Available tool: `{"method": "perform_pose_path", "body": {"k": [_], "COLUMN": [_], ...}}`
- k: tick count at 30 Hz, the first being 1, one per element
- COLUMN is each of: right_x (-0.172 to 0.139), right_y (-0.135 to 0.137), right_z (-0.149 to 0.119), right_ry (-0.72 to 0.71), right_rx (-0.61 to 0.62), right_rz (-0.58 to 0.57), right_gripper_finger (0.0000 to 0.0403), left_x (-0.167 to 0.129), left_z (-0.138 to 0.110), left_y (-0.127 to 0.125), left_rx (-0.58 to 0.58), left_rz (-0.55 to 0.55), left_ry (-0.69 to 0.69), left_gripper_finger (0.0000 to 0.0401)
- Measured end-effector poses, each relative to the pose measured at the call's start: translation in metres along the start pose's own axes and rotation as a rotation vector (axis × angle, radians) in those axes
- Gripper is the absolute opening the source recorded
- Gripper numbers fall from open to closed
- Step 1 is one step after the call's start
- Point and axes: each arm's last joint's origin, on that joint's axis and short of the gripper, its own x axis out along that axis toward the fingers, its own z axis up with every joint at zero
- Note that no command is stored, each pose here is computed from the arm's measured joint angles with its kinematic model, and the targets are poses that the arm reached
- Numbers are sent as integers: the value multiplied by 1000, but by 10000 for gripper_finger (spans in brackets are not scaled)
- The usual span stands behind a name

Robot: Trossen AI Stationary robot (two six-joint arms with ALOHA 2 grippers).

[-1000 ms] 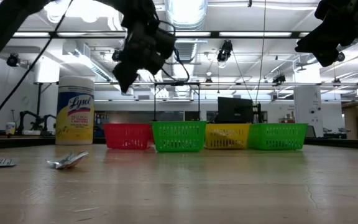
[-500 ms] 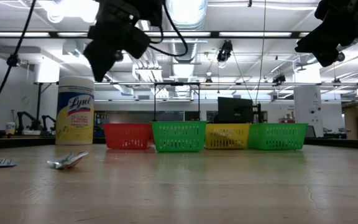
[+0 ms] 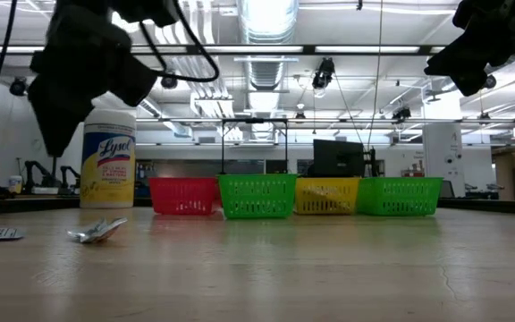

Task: Pick & Place First Aid Supplies
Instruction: Put the ointment pack into the red basket

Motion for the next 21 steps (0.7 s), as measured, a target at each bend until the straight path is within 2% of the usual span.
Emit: {"method": "perform_pose_path", "body": {"k": [10, 17, 21], "right_x": [0, 0, 0], "right_y": [0, 0, 0], "right_z": [0, 0, 0], "right_ry": [0, 0, 0], "right_rx": [0, 0, 0], "right_rz": [0, 0, 0], "right_gripper_finger": [70, 82, 85], "left_x": [28, 37, 43], "left_z": [-25, -42, -46], "left_y": [-11, -15, -15], "left_rx": [204, 287, 290], "left_rz": [23, 25, 7], "left_ry": [-127, -110, -115], "left_gripper_finger": [110, 110, 110]}}
